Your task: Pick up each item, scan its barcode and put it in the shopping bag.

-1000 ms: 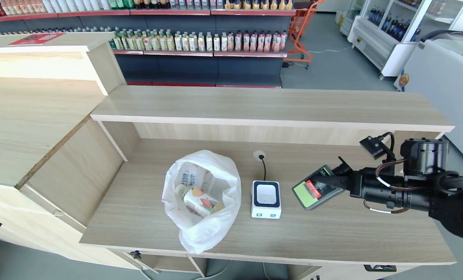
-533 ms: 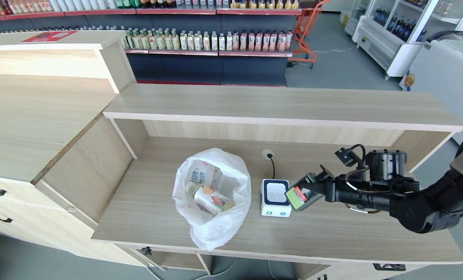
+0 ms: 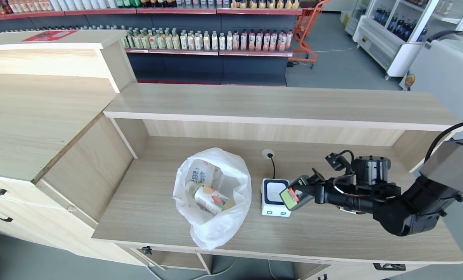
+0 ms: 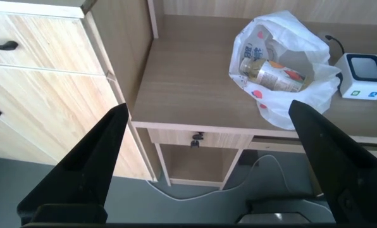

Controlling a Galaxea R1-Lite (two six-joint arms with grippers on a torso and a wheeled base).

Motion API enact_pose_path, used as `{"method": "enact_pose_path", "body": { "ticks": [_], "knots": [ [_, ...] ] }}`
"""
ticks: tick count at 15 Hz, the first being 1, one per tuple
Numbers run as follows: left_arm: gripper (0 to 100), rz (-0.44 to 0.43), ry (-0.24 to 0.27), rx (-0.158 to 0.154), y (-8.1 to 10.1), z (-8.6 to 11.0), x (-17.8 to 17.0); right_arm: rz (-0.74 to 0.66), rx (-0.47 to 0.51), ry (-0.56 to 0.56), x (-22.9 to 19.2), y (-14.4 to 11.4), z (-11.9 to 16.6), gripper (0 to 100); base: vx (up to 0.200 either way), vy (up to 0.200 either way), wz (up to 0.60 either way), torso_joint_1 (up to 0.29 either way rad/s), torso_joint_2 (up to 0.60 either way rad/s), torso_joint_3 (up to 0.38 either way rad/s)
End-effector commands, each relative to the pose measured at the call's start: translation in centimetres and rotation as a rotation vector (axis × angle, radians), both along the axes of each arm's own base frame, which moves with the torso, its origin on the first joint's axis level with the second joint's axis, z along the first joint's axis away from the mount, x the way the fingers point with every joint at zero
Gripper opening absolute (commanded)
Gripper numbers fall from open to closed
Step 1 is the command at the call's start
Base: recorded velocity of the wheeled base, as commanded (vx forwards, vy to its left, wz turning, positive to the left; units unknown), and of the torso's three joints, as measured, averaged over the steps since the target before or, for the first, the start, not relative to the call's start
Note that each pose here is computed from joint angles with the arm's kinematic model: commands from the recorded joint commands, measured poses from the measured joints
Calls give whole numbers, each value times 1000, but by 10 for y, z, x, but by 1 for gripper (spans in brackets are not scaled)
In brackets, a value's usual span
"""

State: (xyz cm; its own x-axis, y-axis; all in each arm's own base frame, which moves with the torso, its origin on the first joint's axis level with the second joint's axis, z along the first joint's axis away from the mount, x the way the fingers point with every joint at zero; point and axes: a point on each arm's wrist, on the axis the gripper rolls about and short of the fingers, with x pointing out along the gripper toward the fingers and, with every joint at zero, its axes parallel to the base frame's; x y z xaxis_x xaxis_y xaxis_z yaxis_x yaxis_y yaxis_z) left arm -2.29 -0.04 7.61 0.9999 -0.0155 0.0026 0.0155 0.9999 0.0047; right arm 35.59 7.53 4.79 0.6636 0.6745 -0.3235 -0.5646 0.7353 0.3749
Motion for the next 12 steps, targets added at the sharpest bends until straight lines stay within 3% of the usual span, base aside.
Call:
{"method": "enact_pose_path", "body": {
  "ticks": [1, 12],
  "knots": [
    [100, 2, -1, 0, 0, 0, 0, 17, -4, 23, 4, 7, -12, 0, 0, 0, 0, 0, 0, 0],
    [100, 2, -1, 0, 0, 0, 0, 19, 4, -27, 29, 14, -18, 0, 0, 0, 0, 0, 0, 0]
  ]
}}
